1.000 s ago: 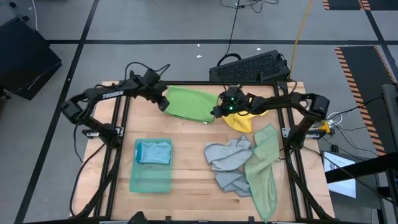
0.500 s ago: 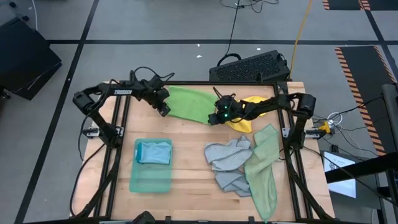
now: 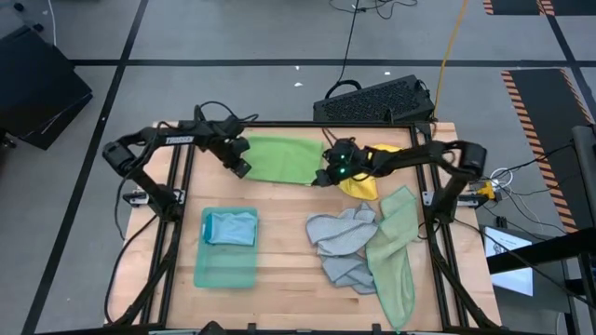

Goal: Fold microfiber towels
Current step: Fold the green microfiber cloth

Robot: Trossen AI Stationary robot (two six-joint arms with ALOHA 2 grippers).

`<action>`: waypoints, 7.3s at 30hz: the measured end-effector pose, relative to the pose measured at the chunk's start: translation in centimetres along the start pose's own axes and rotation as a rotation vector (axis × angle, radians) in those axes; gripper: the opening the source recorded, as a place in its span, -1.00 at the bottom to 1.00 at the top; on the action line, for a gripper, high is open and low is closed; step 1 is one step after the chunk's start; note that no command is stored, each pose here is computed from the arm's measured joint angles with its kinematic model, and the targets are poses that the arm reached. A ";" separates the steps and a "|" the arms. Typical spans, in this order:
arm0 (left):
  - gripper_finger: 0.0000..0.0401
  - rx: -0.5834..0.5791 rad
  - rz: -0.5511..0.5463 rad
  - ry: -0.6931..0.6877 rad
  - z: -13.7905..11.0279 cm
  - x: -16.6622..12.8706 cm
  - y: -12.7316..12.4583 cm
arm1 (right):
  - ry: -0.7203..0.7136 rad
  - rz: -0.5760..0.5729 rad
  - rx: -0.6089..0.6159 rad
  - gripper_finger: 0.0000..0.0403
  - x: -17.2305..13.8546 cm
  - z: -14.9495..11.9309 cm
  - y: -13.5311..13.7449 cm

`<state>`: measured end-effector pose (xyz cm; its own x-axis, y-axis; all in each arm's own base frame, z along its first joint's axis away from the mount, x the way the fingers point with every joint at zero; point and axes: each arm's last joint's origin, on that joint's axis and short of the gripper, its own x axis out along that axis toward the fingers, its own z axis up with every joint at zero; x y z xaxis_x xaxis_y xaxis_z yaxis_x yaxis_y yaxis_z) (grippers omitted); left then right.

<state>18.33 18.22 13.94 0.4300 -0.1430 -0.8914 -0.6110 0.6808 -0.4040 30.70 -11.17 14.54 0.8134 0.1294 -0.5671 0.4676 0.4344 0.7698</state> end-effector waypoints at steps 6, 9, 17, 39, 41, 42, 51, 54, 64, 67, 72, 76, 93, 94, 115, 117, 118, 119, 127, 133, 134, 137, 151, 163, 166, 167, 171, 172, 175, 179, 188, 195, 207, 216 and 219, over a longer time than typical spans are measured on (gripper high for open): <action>-0.95 -0.022 -0.004 -0.018 -0.9 -2.4 -1.1 | -0.007 -0.065 -0.056 -1.00 -3.8 0.3 1.1; -0.98 -0.019 -0.005 -0.098 -0.9 -4.1 -1.9 | 0.011 -0.102 -0.086 -1.00 -5.4 0.1 1.4; -0.85 -0.092 0.042 -0.242 -1.7 -7.3 -3.2 | 0.011 -0.153 -0.065 -1.00 -8.1 -1.0 2.6; -0.28 0.273 0.296 -0.221 -2.2 -11.6 -9.8 | -0.086 -0.111 -0.007 -1.00 -8.5 -7.1 8.9; -0.28 0.277 0.317 -0.263 -1.6 -11.5 -9.6 | -0.091 -0.120 0.012 -1.00 -8.5 -7.4 8.9; -0.28 0.266 0.317 -0.275 -1.2 -11.4 -9.4 | -0.096 -0.137 0.029 -1.00 -8.5 -7.5 8.9; -0.11 0.318 0.217 -0.213 2.1 -8.9 -5.3 | -0.175 -0.195 0.118 -1.00 -8.8 -6.1 7.8; 0.12 0.389 0.162 -0.215 3.2 -7.9 -3.9 | -0.191 -0.220 0.161 -1.00 -9.1 -5.4 7.1; 0.51 0.677 0.288 -0.155 5.9 -3.9 1.0 | -0.214 -0.210 0.204 -1.00 -9.4 -4.5 6.7; 0.45 0.681 0.319 -0.164 6.0 -4.1 2.2 | -0.212 -0.210 0.216 -1.00 -9.4 -4.5 6.7; 0.40 0.588 0.299 -0.198 5.8 -4.9 4.1 | -0.205 -0.210 0.188 -1.00 -9.4 -4.7 6.8; 0.40 0.564 0.211 -0.251 5.9 -5.4 4.6 | -0.204 -0.218 0.139 -1.00 -9.5 -4.4 6.6; 0.28 0.572 0.208 -0.006 11.3 -2.4 6.1 | -0.028 -0.076 -0.013 -1.00 -11.1 -1.5 4.4; 0.23 0.582 0.204 0.014 11.2 -2.1 6.2 | -0.024 -0.073 -0.024 -1.00 -11.1 -1.5 4.5; -0.61 0.720 0.258 0.140 10.7 -1.3 4.9 | -0.016 -0.065 -0.139 -1.00 -11.2 -1.4 4.3; -0.70 0.732 0.268 0.150 10.8 -1.1 4.6 | -0.026 -0.065 -0.137 -1.00 -11.3 -1.2 4.2; -0.76 0.740 0.276 0.156 10.8 -1.0 4.4 | -0.030 -0.065 -0.135 -1.00 -11.4 -1.1 4.2; -0.82 0.745 0.285 0.163 10.8 -0.9 4.2 | -0.032 -0.067 -0.133 -1.00 -11.4 -1.0 4.1; -0.97 0.750 0.426 0.218 10.6 -1.8 1.7 | -0.049 -0.065 -0.127 -1.00 -11.5 -0.8 4.1; -0.97 0.764 0.431 0.135 10.4 -3.7 -1.5 | -0.178 0.001 -0.178 -0.88 -10.8 1.2 4.8; -0.98 0.767 0.425 0.129 10.3 -3.9 -2.1 | -0.198 0.012 -0.185 -0.85 -10.5 1.9 4.9; -0.98 0.771 0.403 0.113 9.8 -4.4 -3.7 | -0.210 0.020 -0.228 -0.73 -9.2 4.0 4.8; -0.97 0.863 0.377 -0.009 7.3 -7.4 -11.1 | -0.132 0.179 -0.682 -0.25 0.8 15.5 5.9; -0.98 0.898 0.362 -0.044 7.1 -6.9 -12.8 | -0.162 0.218 -0.867 -0.21 5.7 15.4 5.7; -0.96 0.902 0.362 -0.046 7.1 -6.9 -12.9 | -0.168 0.221 -0.893 -0.21 6.1 15.3 5.6; -0.96 0.904 0.362 -0.046 7.1 -6.9 -12.9 | -0.168 0.220 -0.900 -0.21 6.1 15.2 5.6; -0.98 0.901 0.362 -0.046 7.1 -6.9 -12.9 | -0.183 0.202 -0.964 -0.21 6.3 15.1 5.8; -0.98 0.901 0.362 -0.047 7.1 -6.9 -12.9 | -0.184 0.201 -0.970 -0.21 6.3 15.1 5.8; -0.96 0.902 0.363 -0.051 7.1 -7.0 -12.9 | -0.178 0.206 -0.995 -0.21 6.7 14.7 6.0; -0.98 0.902 0.365 -0.074 7.0 -7.4 -13.1 | -0.151 0.209 -1.008 -0.21 7.6 14.0 5.9; -0.98 0.888 0.364 -0.081 6.9 -7.8 -13.1 | -0.187 0.183 -1.033 -0.55 8.2 13.6 6.4; -0.86 0.781 0.340 -0.103 6.9 -7.9 -13.0 | -0.187 0.181 -1.007 -0.97 8.1 13.8 6.2; 0.03 0.296 0.237 0.055 5.2 -8.5 -5.7 | -0.181 0.150 -0.973 -0.98 7.6 14.5 5.3; 0.35 0.196 -0.036 0.078 3.0 -5.6 -3.2 | -0.183 0.142 -0.939 -0.99 7.3 14.9 4.9; 0.46 0.191 -0.072 0.068 2.5 -4.3 -3.5 | -0.184 0.142 -0.939 -0.99 7.3 14.9 4.9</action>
<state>20.27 18.29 19.72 0.4183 -0.2400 -0.8760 -0.4403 0.7900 -0.4267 44.05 -21.35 18.52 0.9199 0.1289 -0.3703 -0.0415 0.9711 0.2350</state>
